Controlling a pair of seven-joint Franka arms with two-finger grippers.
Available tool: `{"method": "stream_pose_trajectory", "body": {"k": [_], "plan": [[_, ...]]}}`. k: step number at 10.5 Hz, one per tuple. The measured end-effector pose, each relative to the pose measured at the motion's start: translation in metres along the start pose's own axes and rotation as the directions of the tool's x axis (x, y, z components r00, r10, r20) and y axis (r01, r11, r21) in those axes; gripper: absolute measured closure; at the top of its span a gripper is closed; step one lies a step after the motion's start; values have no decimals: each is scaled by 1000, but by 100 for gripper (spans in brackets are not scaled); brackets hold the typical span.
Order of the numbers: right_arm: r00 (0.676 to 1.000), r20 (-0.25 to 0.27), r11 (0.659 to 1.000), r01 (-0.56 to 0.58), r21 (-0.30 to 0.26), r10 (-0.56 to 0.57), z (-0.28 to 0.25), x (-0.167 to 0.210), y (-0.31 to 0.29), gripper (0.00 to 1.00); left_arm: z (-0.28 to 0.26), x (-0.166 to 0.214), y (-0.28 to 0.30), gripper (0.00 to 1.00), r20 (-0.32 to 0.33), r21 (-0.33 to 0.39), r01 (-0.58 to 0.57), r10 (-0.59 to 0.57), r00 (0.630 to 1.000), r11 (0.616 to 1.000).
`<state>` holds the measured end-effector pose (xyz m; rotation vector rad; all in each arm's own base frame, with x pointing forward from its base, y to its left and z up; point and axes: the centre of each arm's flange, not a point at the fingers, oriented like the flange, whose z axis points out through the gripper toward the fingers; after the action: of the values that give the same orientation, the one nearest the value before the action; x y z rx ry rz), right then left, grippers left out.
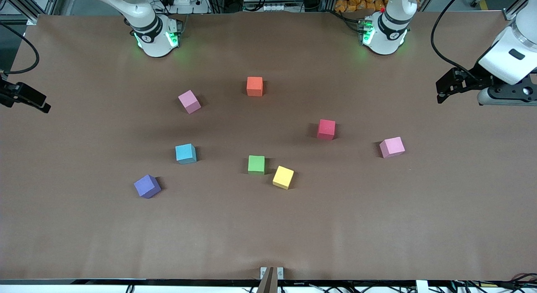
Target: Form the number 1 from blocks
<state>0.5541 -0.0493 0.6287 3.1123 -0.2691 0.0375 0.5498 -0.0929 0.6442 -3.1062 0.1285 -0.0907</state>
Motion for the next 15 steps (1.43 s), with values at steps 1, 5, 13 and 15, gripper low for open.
{"method": "stream_pose_trajectory", "body": {"k": [1,5,13,15], "plan": [[1000,1,1000,0,0,0,0,0,0,0,0,0,0,0,1,0,1,-1,1000,1000],[1000,16,1000,-7,-2,7,2,-1,4,0,17,7,-1,0,35,-2,3,-3,999,1000],[1000,23,1000,-8,-5,8,5,0,4,0,175,12,118,0,181,-36,39,-32,983,999],[998,53,1000,-16,-11,17,22,5,-2,0,201,3,166,0,206,-17,72,-67,976,997]]}}
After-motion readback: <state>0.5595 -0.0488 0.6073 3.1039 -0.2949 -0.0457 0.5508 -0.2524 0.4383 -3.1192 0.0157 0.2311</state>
